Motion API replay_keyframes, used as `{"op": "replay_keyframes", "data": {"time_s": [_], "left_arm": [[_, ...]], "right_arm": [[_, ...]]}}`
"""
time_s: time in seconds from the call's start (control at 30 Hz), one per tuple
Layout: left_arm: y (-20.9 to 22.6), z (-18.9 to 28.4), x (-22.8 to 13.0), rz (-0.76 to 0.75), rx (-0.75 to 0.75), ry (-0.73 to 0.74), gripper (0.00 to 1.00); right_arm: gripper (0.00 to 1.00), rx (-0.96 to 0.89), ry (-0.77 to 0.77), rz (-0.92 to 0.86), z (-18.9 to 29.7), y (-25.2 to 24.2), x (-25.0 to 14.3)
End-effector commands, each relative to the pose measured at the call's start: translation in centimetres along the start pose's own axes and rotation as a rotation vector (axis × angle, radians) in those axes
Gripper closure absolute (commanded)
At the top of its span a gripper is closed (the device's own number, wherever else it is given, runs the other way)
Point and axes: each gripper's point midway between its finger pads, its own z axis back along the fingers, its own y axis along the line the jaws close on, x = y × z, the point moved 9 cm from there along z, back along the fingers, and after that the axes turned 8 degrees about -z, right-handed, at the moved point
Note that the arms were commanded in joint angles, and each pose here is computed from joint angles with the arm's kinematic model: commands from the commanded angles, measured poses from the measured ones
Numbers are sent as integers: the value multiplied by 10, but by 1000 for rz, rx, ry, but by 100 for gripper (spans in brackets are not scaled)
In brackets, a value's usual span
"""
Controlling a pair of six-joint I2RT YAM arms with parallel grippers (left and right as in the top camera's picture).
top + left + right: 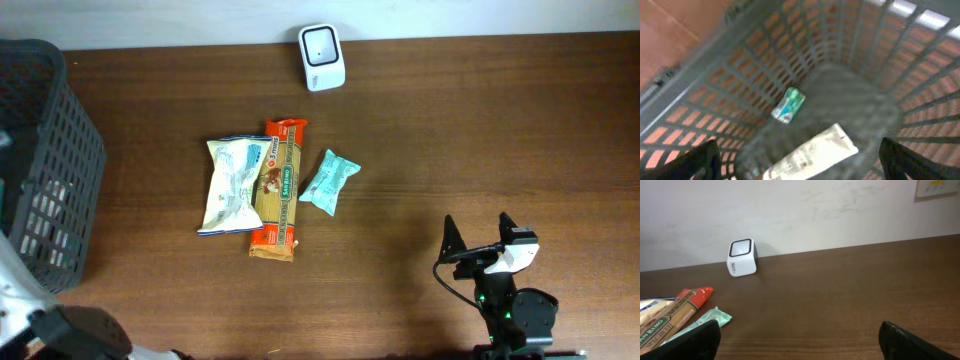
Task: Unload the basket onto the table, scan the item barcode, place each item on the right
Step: 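Place the white snack bag left of the pasta pack, then grasp the white Pantene bottle in the basket and place it beside the pasta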
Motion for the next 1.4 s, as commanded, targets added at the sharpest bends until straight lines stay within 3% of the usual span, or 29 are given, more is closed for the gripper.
{"op": "replay_keyframes", "data": {"time_s": [0.0, 0.17, 0.47, 0.57, 0.6, 0.7, 0.73, 0.77, 0.93, 1.1, 1.17, 1.27, 1.37], "left_arm": [[-2, -59, -21, -174, -119, 71, 1], [-18, -135, -82, -324, -271, 361, 1], [-42, -185, -151, -442, -405, 581, 0], [-51, -195, -177, -442, -448, 655, 7], [-52, -195, -181, -443, -450, 660, 12], [-52, -199, -179, -442, -438, 641, 62], [-52, -199, -179, -441, -434, 634, 75], [-51, -200, -178, -441, -430, 628, 80], [-40, -201, -155, -429, -341, 587, 98], [-22, -183, -95, -257, -241, 472, 100], [-9, -160, -58, -133, -211, 406, 100], [-5, -110, -3, -81, -380, 208, 100], [-1, -18, 53, 11, -472, -24, 100]], "right_arm": [[1, -6, 2, -8, 0, -2, -2], [1, -6, 2, -8, 0, -2, -2], [1, -6, 2, -8, 0, -2, -2], [1, -6, 2, -8, 0, -2, -2], [1, -6, 2, -8, 0, -2, -2], [1, -6, 2, -8, 0, -2, -2], [1, -6, 2, -8, 0, -2, -2], [1, -6, 2, -8, 0, -2, -2], [1, -6, 2, -8, 0, -2, -2], [1, -6, 2, -8, 0, -2, -2], [1, -6, 2, -8, 0, -2, -2], [1, -6, 2, -8, 0, -2, -2], [1, -6, 2, -8, 0, -2, -2]]}}
